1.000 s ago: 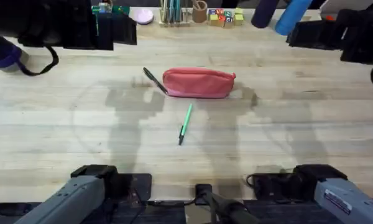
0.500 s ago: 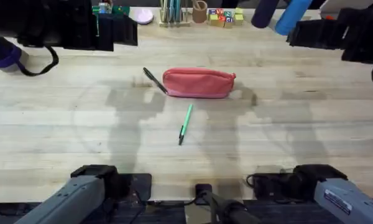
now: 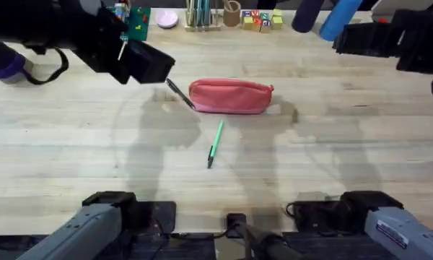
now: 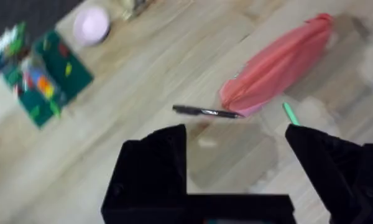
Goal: Unzip the bag, pick up the pens from the table one at a time and place them inside, then zip the bag closed.
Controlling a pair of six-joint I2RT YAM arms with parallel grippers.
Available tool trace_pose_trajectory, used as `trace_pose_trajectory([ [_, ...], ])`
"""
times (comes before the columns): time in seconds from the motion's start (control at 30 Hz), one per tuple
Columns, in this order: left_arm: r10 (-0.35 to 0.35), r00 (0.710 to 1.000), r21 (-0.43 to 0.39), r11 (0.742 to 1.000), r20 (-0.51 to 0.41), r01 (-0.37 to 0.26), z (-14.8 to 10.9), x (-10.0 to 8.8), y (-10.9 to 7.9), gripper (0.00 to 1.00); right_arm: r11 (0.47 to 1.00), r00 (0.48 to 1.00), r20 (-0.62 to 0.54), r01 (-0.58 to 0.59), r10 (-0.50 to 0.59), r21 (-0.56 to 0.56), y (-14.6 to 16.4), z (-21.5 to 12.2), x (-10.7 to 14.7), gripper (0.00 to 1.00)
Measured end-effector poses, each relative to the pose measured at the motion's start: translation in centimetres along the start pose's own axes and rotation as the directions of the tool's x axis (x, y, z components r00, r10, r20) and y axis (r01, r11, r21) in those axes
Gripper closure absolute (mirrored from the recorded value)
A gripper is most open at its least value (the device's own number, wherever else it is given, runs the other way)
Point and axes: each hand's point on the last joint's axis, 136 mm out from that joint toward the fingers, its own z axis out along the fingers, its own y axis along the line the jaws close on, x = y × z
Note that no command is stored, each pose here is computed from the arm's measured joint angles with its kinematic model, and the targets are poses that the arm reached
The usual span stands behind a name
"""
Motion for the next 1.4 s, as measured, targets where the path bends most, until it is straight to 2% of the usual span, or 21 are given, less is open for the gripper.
trace_pose_trajectory([
  [0.13, 0.156, 0.986, 0.061, 0.985, 0.055, -0.160, -0.1, -0.8, -1.2, 0.007, 1.000, 1.000, 0.000, 0.000, 0.000, 0.000, 0.0, 0.0, 0.0, 0.006],
  [0.3, 0.313, 0.942, 0.105, 0.940, 0.119, -0.325, 0.1, -1.4, -2.2, 0.007, 1.000, 1.000, 0.001, 0.000, 0.000, 0.000, 0.0, 0.0, 0.0, 0.006],
  [0.4, 0.377, 0.915, 0.135, 0.909, 0.143, -0.395, 0.8, -1.5, -2.4, 0.007, 1.000, 1.000, 0.006, 0.001, -0.001, -0.001, 0.0, 0.0, -0.1, 0.006],
  [0.57, 0.446, 0.880, 0.189, 0.862, 0.162, -0.471, 2.5, -1.3, -2.4, 0.008, 1.000, 1.000, 0.009, 0.001, -0.001, -0.001, 0.0, 0.0, -0.2, 0.006],
  [0.7, 0.478, 0.863, 0.224, 0.834, 0.161, -0.504, 4.0, -0.8, -2.2, 0.009, 1.000, 1.000, 0.022, 0.004, -0.004, -0.002, 0.1, 0.0, -0.5, 0.006],
  [0.83, 0.487, 0.860, 0.257, 0.821, 0.151, -0.510, 5.3, -0.3, -1.9, 0.008, 1.000, 1.000, 0.025, 0.005, -0.005, -0.003, 0.1, 0.0, -0.6, 0.006],
  [1.1, 0.471, 0.873, 0.312, 0.817, 0.125, -0.486, 7.3, 0.6, -1.5, 0.008, 1.000, 1.000, 0.025, 0.005, -0.005, -0.002, 0.1, 0.0, -0.6, 0.006],
  [1.4, 0.436, 0.896, 0.390, 0.813, 0.083, -0.432, 8.8, 2.1, -1.7, 0.008, 1.000, 1.000, 0.025, 0.005, -0.005, -0.003, 0.1, 0.0, -0.6, 0.006],
])
